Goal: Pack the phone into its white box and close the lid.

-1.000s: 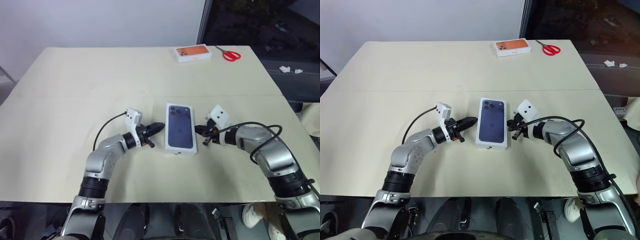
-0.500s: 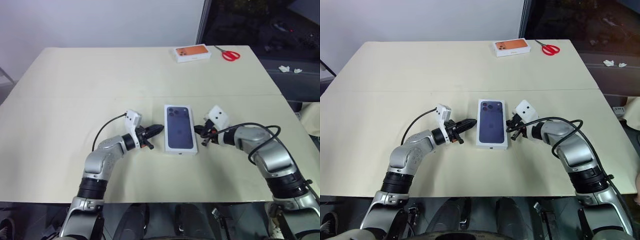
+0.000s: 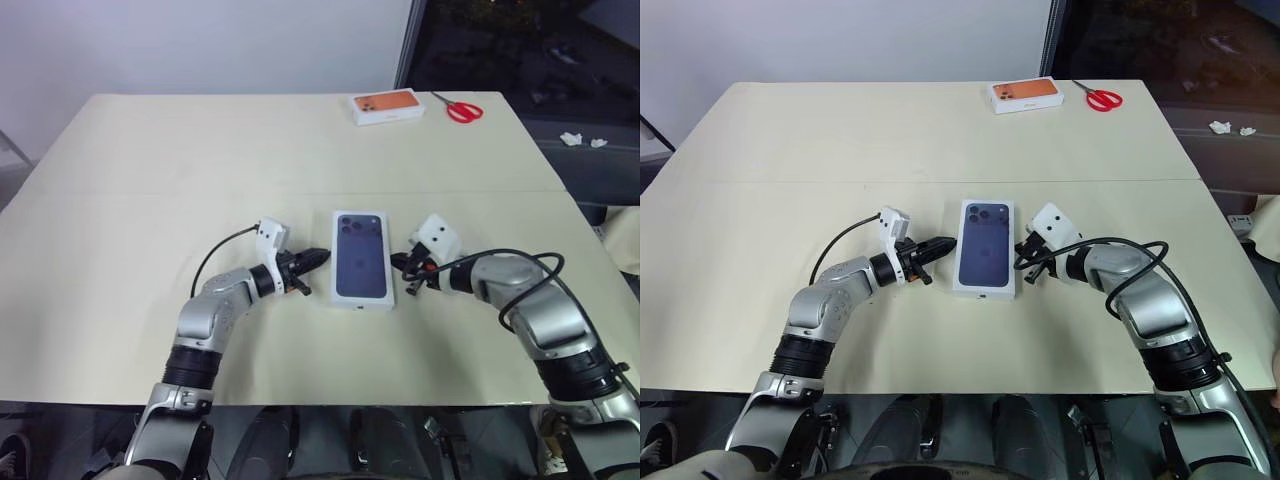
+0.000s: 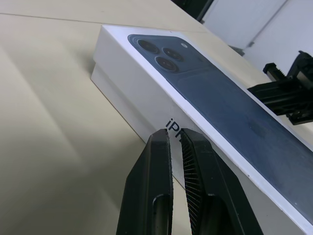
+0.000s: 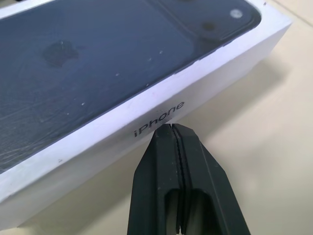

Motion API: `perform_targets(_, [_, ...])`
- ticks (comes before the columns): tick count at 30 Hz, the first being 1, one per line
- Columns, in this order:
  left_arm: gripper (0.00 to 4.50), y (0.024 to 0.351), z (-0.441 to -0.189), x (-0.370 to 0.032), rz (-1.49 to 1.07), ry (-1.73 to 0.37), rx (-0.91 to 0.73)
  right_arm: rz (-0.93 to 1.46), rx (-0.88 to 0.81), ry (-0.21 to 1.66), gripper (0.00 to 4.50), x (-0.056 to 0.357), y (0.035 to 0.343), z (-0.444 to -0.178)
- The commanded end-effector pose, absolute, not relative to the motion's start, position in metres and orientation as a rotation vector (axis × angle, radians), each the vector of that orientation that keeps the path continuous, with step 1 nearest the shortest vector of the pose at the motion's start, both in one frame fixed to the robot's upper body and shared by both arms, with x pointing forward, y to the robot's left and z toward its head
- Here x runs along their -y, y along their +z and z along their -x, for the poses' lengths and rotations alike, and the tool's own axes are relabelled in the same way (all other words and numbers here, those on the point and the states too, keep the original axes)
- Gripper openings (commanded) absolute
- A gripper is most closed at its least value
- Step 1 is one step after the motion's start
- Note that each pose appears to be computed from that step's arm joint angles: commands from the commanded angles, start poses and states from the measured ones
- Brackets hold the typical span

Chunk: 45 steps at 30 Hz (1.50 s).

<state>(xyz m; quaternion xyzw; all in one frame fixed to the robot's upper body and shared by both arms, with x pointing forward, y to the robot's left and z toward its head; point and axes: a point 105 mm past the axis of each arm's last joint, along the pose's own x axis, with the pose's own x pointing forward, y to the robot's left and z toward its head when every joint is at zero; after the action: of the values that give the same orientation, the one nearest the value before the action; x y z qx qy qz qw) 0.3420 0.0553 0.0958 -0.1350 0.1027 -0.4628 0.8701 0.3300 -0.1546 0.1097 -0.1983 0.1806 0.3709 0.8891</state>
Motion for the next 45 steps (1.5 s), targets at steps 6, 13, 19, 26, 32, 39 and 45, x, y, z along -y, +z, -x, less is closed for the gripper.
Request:
perform_targets(6, [0.48, 0.1, -0.336, -0.048, 0.25, -1.016, -0.198, 0.461, -0.339, 0.798, 0.03, 0.148, 0.113, -0.325])
perform_targets(13, [0.48, 0.105, -0.338, -0.068, 0.252, -0.968, -0.181, 0.503, -0.319, 0.78, 0.03, 0.155, 0.123, -0.33])
perform_targets(19, [0.48, 0.125, -0.354, -0.093, 0.223, -0.914, -0.121, 0.445, -0.283, 0.725, 0.03, 0.171, 0.153, -0.346])
perform_targets(26, [0.48, 0.153, -0.362, -0.056, 0.316, -1.012, -0.067, 0.388, -0.202, 0.716, 0.03, 0.151, 0.175, -0.367])
perform_targets(32, [0.48, 0.132, -0.369, -0.021, 0.27, -1.05, -0.142, 0.5, -0.307, 0.685, 0.03, 0.144, 0.131, -0.37])
perform_targets(39, [0.48, 0.073, -0.348, -0.027, 0.076, -1.102, -0.375, 0.504, -0.405, 0.813, 0.03, 0.129, 0.1, -0.34])
perform_targets(45, [0.48, 0.076, -0.326, -0.039, 0.103, -1.181, -0.377, 0.425, -0.508, 0.985, 0.03, 0.129, 0.096, -0.297])
